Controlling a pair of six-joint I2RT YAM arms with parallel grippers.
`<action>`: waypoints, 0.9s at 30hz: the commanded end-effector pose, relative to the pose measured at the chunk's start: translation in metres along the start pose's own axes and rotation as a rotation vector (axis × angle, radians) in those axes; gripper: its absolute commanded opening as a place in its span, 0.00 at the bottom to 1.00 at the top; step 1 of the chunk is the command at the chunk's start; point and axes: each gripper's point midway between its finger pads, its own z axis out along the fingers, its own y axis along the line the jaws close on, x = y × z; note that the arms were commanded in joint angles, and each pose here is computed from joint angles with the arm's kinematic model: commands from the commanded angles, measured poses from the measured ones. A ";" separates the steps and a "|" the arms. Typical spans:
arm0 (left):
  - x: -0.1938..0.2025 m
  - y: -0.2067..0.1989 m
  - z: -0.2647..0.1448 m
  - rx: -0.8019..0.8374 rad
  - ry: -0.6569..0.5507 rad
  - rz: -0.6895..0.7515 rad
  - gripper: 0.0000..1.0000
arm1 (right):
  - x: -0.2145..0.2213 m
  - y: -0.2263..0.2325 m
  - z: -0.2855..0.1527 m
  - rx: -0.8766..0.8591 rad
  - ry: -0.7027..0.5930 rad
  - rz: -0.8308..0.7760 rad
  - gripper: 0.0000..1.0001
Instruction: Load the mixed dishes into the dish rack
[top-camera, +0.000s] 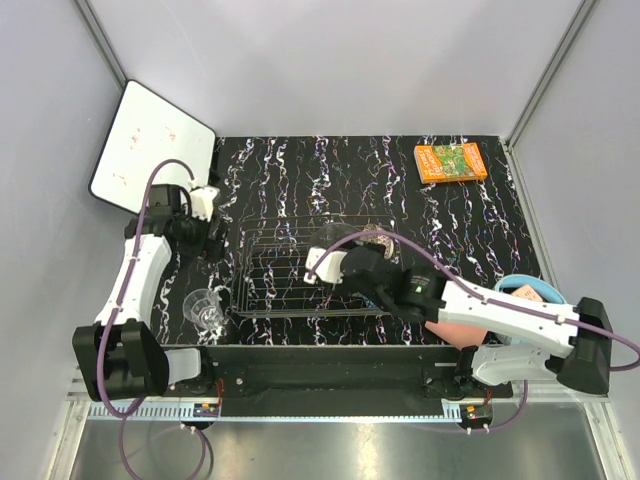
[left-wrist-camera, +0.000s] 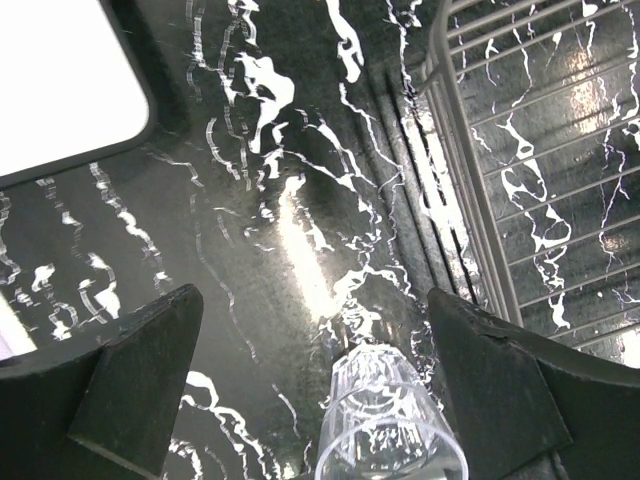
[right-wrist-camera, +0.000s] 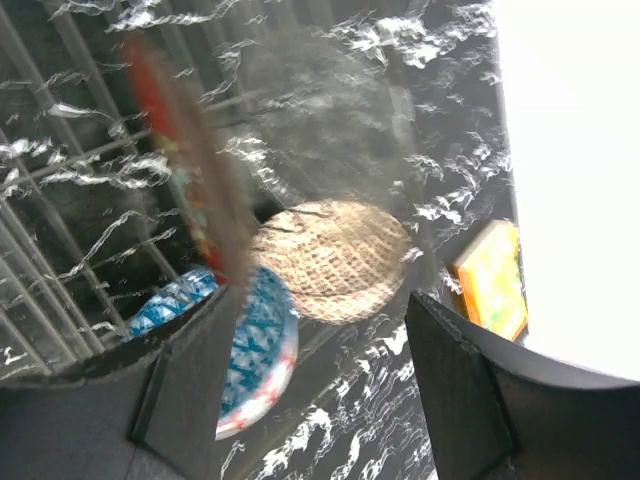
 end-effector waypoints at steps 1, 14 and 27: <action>-0.021 0.010 -0.035 -0.023 -0.079 0.023 0.99 | -0.027 -0.069 -0.043 0.200 -0.031 0.203 0.74; 0.077 -0.004 -0.070 -0.017 0.099 0.141 0.99 | -0.037 -0.085 -0.050 0.214 -0.103 0.708 0.56; 0.105 -0.007 -0.034 0.049 0.205 0.085 0.92 | -0.011 -0.081 -0.038 0.232 -0.053 0.832 0.54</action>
